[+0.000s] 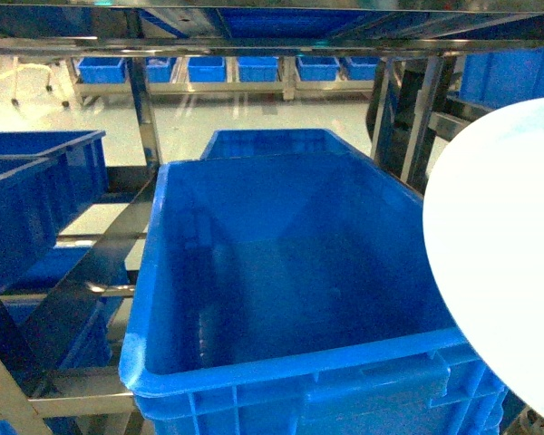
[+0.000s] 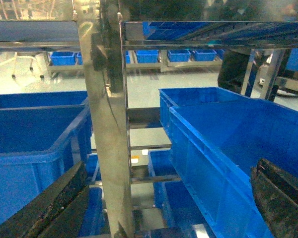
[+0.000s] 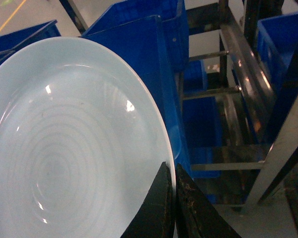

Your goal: Place blue tray on left shelf second layer neatly

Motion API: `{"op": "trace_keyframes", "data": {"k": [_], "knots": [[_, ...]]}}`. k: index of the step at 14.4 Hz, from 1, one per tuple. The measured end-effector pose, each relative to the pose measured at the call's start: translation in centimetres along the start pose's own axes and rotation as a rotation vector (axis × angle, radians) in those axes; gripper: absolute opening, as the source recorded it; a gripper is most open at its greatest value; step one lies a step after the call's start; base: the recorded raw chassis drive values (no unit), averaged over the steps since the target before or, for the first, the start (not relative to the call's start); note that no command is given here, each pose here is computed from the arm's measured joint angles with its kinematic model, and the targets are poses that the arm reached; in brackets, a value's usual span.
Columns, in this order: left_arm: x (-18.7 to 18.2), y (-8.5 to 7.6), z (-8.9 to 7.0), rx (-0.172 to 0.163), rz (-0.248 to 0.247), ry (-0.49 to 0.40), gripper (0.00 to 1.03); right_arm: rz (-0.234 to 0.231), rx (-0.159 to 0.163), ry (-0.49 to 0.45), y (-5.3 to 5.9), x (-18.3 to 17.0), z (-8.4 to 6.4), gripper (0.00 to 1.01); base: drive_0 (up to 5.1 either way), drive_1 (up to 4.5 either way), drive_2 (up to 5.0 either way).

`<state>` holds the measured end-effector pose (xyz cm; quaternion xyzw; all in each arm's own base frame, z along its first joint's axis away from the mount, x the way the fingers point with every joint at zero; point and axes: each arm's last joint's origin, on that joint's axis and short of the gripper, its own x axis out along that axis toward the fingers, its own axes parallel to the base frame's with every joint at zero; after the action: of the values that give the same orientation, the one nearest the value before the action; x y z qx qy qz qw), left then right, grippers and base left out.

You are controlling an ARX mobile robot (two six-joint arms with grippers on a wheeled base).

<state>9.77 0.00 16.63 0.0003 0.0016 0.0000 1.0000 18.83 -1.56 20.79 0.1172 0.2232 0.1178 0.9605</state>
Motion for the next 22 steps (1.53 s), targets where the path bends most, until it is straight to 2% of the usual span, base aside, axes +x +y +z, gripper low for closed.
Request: {"op": "trace_keyframes", "data": {"k": [1, 3, 6, 7, 8, 9, 10, 13, 15, 18, 22], "knots": [[0.0, 0.0, 0.0, 0.0, 0.0, 0.0, 0.98, 0.007, 0.053, 0.016, -0.2, 0.5, -0.2, 0.02, 0.0, 0.0, 0.0], [0.0, 0.0, 0.0, 0.0, 0.0, 0.0, 0.98, 0.003, 0.134, 0.017, -0.6, 2.1, -0.2, 0.02, 0.0, 0.0, 0.0], [0.0, 0.0, 0.0, 0.0, 0.0, 0.0, 0.98, 0.012, 0.256, 0.08, -1.5, 5.0, -0.3, 0.02, 0.0, 0.0, 0.0], [0.0, 0.0, 0.0, 0.0, 0.0, 0.0, 0.98, 0.014, 0.276, 0.079, -1.7, 5.6, -0.1, 0.02, 0.0, 0.0, 0.0], [0.0, 0.0, 0.0, 0.0, 0.0, 0.0, 0.98, 0.025, 0.286, 0.065, -1.7, 6.2, 0.3, 0.02, 0.0, 0.0, 0.0], [0.0, 0.0, 0.0, 0.0, 0.0, 0.0, 0.98, 0.059, 0.269, 0.067, -0.8, 7.5, 1.1, 0.02, 0.0, 0.0, 0.0], [0.0, 0.0, 0.0, 0.0, 0.0, 0.0, 0.98, 0.068, 0.258, 0.078, -0.1, 8.2, 1.2, 0.02, 0.0, 0.0, 0.0], [0.0, 0.0, 0.0, 0.0, 0.0, 0.0, 0.98, 0.089, 0.227, 0.091, 1.6, 9.4, 1.2, 0.02, 0.0, 0.0, 0.0], [0.0, 0.0, 0.0, 0.0, 0.0, 0.0, 0.98, 0.089, 0.221, 0.093, 2.1, 9.9, 0.9, 0.02, 0.0, 0.0, 0.0], [0.0, 0.0, 0.0, 0.0, 0.0, 0.0, 0.98, 0.058, 0.208, 0.055, 2.6, 11.2, 0.4, 0.02, 0.0, 0.0, 0.0], [0.0, 0.0, 0.0, 0.0, 0.0, 0.0, 0.98, 0.012, 0.228, 0.035, 3.1, 13.3, 0.0, 0.02, 0.0, 0.0, 0.0]]}}
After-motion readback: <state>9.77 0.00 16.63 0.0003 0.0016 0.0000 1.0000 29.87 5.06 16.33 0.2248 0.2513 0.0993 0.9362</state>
